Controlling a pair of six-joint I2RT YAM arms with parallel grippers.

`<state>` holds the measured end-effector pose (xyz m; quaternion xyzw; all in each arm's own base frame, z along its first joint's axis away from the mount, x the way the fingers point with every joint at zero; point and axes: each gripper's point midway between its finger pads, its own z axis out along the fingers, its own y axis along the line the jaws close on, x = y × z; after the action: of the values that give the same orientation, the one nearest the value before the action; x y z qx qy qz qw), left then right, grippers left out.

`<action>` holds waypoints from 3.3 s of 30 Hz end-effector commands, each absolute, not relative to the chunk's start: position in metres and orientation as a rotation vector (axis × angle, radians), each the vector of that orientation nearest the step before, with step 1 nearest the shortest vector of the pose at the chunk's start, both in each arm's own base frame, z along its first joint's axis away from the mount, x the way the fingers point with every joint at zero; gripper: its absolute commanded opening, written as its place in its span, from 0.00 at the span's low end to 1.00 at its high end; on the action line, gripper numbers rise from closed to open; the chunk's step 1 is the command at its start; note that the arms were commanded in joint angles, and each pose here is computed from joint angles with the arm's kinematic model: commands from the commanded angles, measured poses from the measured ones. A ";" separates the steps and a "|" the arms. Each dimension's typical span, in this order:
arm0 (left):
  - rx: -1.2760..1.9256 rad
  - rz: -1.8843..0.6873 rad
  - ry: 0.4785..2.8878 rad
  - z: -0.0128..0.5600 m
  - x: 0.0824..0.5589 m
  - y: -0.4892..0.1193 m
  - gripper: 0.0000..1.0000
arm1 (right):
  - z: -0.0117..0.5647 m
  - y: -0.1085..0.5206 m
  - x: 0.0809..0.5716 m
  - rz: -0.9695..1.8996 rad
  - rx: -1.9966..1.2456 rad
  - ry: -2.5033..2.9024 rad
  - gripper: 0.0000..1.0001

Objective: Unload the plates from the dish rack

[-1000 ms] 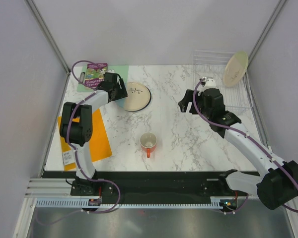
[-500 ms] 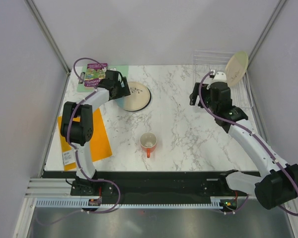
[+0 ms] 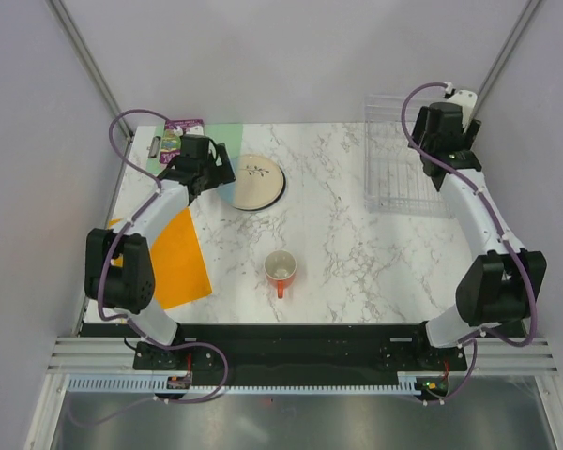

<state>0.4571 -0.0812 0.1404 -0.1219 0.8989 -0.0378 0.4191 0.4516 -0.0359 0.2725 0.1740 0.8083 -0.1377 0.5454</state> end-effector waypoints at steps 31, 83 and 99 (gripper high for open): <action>-0.102 -0.386 1.932 0.250 0.334 -0.127 1.00 | 0.224 -0.187 0.601 -0.478 0.526 1.905 0.47; -0.172 -0.489 2.018 0.214 0.306 -0.132 1.00 | 0.473 -0.049 0.466 0.007 0.346 1.538 0.00; -0.164 -0.780 1.880 0.210 0.273 -0.153 0.99 | 0.397 0.101 0.336 0.667 0.161 1.659 0.00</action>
<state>0.2743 -0.1390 0.1956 -0.0653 0.8190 -0.2655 0.5045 0.3588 0.0737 0.3480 0.0783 0.7959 0.1898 0.5696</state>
